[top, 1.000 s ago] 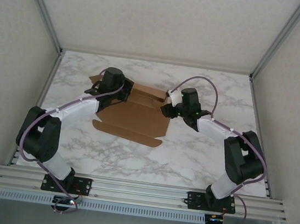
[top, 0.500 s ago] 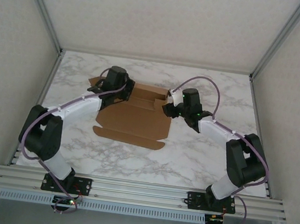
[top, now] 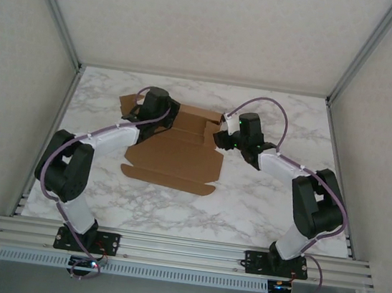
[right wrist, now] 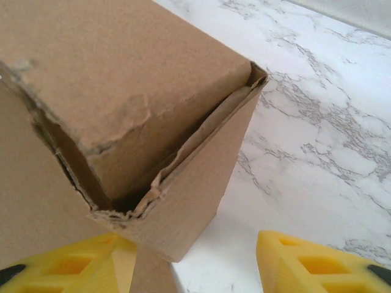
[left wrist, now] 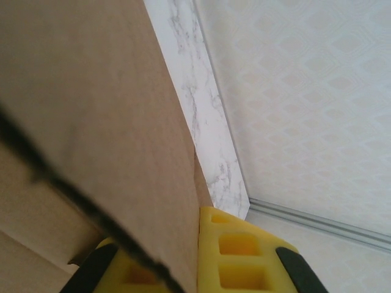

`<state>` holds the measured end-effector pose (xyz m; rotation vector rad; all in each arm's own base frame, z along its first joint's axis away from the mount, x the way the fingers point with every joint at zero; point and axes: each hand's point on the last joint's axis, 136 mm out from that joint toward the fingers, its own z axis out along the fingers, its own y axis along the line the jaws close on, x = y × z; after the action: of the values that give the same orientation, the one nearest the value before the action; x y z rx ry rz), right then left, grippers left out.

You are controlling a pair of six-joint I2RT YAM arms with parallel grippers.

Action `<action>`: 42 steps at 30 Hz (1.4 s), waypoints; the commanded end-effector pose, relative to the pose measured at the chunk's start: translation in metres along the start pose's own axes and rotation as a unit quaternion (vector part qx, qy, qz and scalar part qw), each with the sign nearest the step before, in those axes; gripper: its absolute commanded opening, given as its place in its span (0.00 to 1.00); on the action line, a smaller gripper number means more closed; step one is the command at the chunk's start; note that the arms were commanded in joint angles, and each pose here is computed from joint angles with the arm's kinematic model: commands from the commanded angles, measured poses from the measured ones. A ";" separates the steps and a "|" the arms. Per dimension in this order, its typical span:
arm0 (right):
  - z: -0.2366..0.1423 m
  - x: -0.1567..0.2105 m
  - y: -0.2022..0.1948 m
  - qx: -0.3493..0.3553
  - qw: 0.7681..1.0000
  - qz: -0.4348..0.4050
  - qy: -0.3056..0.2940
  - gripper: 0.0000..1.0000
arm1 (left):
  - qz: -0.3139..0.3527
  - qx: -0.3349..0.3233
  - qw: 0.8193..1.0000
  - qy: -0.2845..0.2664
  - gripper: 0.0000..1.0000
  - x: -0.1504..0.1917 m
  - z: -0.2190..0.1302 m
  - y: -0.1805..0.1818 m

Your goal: Fold the paper box

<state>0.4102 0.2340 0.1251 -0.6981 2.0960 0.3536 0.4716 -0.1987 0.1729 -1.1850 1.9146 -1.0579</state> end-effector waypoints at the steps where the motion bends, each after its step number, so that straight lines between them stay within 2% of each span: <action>1: 0.004 -0.013 -0.005 0.008 0.999 0.025 -0.032 0.56 | 0.035 -0.054 0.998 -0.012 0.00 0.003 -0.004 0.043; 4: 0.004 -0.010 -0.003 0.013 0.999 0.036 -0.036 0.59 | 0.029 -0.060 0.998 -0.013 0.00 0.005 -0.007 0.056; 5: 0.003 -0.009 -0.002 0.013 0.998 0.039 -0.039 0.66 | 0.029 -0.061 0.998 -0.013 0.00 0.006 -0.007 0.059; 9: 0.002 -0.002 0.003 0.019 0.998 0.036 -0.052 0.67 | 0.026 -0.072 0.997 -0.013 0.00 0.007 -0.006 0.069; 16: -0.002 -0.001 0.008 0.033 0.993 -0.025 -0.112 0.67 | 0.037 -0.078 0.996 -0.010 0.00 0.007 -0.006 0.066; 26: 0.027 -0.025 -0.003 0.054 0.993 -0.055 -0.094 0.67 | 0.044 -0.080 0.996 -0.006 0.00 0.008 -0.003 0.066; 34: 0.040 -0.019 -0.013 0.079 0.993 -0.027 -0.083 0.66 | 0.051 -0.102 0.993 -0.014 0.00 0.007 0.004 0.085; 42: 0.051 -0.009 -0.026 0.156 0.987 -0.004 -0.042 0.57 | 0.034 -0.114 0.993 -0.005 0.00 0.012 0.009 0.088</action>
<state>0.4540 0.2538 0.1080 -0.5950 1.9664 0.1515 0.4707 -0.1972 0.1689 -1.1478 1.8475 -1.0600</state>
